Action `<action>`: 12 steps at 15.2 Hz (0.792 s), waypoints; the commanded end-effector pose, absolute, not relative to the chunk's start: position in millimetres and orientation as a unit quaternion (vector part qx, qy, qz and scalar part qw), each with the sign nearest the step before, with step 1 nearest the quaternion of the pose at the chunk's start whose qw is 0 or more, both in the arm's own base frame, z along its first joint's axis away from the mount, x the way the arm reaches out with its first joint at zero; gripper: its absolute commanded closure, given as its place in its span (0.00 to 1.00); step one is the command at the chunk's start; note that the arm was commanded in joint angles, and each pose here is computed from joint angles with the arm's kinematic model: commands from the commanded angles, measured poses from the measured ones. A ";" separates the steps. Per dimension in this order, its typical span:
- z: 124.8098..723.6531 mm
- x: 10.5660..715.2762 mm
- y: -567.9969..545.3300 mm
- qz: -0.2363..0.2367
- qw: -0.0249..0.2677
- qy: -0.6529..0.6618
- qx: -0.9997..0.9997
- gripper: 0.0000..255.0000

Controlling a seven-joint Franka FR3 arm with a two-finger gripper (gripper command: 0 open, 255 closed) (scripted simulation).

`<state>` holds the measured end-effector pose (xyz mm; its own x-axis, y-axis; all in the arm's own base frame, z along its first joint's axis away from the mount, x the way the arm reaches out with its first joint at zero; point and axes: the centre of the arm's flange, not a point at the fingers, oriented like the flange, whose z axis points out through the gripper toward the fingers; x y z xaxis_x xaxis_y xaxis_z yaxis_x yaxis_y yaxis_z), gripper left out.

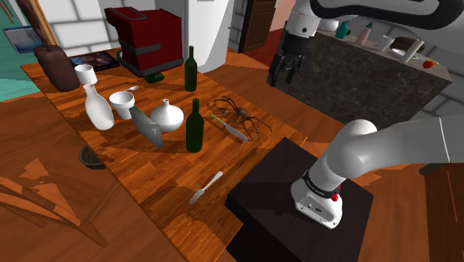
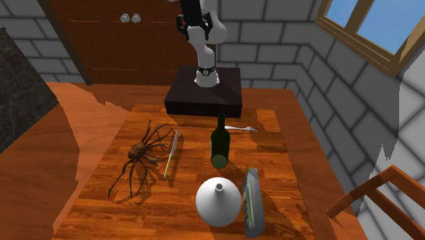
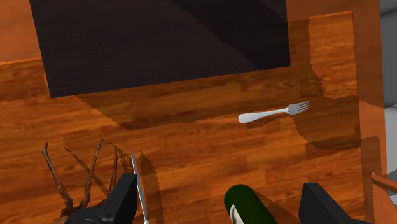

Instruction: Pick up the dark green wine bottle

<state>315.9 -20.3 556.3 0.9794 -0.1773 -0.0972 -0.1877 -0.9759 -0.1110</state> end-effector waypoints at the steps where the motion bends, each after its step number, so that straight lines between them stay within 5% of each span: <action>1: 556.3 315.9 -20.3 0.043 0.060 0.092 -0.993 0.00; 12: 489.7 431.2 36.2 0.032 0.041 0.079 -0.995 0.00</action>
